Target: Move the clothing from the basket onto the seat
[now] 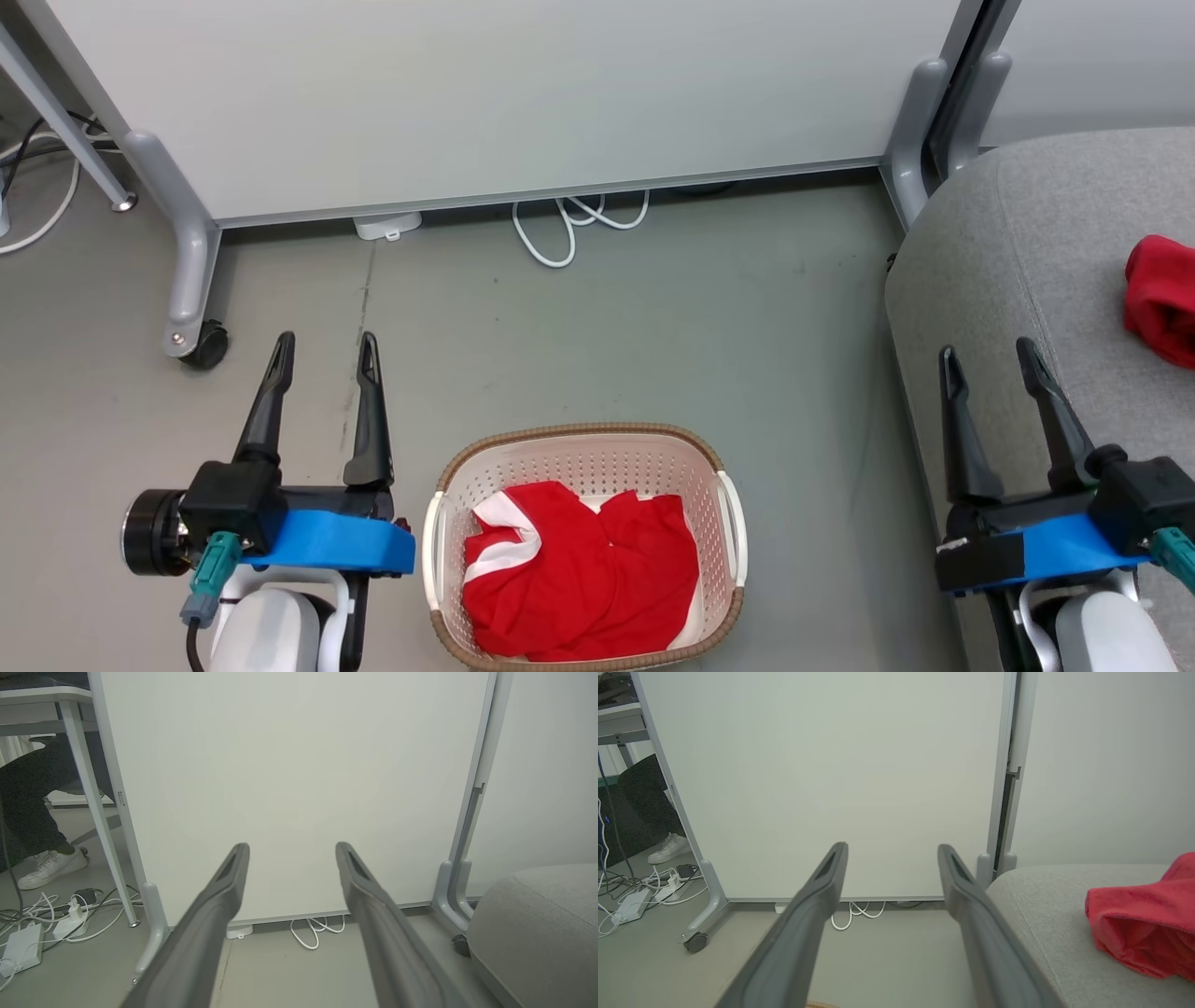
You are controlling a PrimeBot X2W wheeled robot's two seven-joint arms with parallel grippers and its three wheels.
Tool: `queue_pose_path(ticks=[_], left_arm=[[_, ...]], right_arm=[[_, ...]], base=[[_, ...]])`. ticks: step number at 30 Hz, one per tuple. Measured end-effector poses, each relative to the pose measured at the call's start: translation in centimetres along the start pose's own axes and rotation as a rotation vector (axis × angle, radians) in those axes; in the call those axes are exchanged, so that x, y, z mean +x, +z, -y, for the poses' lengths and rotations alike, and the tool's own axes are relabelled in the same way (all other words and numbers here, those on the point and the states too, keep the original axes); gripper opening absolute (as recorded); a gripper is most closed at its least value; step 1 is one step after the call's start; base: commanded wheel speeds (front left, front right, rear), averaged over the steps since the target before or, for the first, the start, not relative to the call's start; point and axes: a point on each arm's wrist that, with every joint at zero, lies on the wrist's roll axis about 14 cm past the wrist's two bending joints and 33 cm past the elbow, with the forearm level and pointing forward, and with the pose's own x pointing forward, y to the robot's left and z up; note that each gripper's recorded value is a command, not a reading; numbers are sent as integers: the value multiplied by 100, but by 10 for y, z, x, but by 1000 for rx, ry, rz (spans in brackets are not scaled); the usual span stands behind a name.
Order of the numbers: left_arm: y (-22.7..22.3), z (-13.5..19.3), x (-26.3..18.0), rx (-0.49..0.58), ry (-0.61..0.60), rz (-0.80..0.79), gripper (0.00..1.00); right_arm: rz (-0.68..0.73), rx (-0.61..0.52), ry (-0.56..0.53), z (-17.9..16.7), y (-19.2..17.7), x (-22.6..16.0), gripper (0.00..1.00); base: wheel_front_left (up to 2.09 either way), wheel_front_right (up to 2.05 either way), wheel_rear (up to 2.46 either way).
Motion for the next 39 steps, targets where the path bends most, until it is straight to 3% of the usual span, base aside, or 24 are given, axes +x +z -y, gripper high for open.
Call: queue_pose_path(ticks=[21,31,39], left_arm=[[-11,-2,-13,-20,8,-39,100],[-23,42,15,34,-167,-69,100],[-73,69,48,141,-338,-193,100]], right_arm=[[-49,21,14,-9,-15,-11,100],[-48,24,8,-6,-18,-2,100],[-33,12,-21,9,-22,20,100]], base=[[0,0,0],[0,0,0],[0,0,0]])
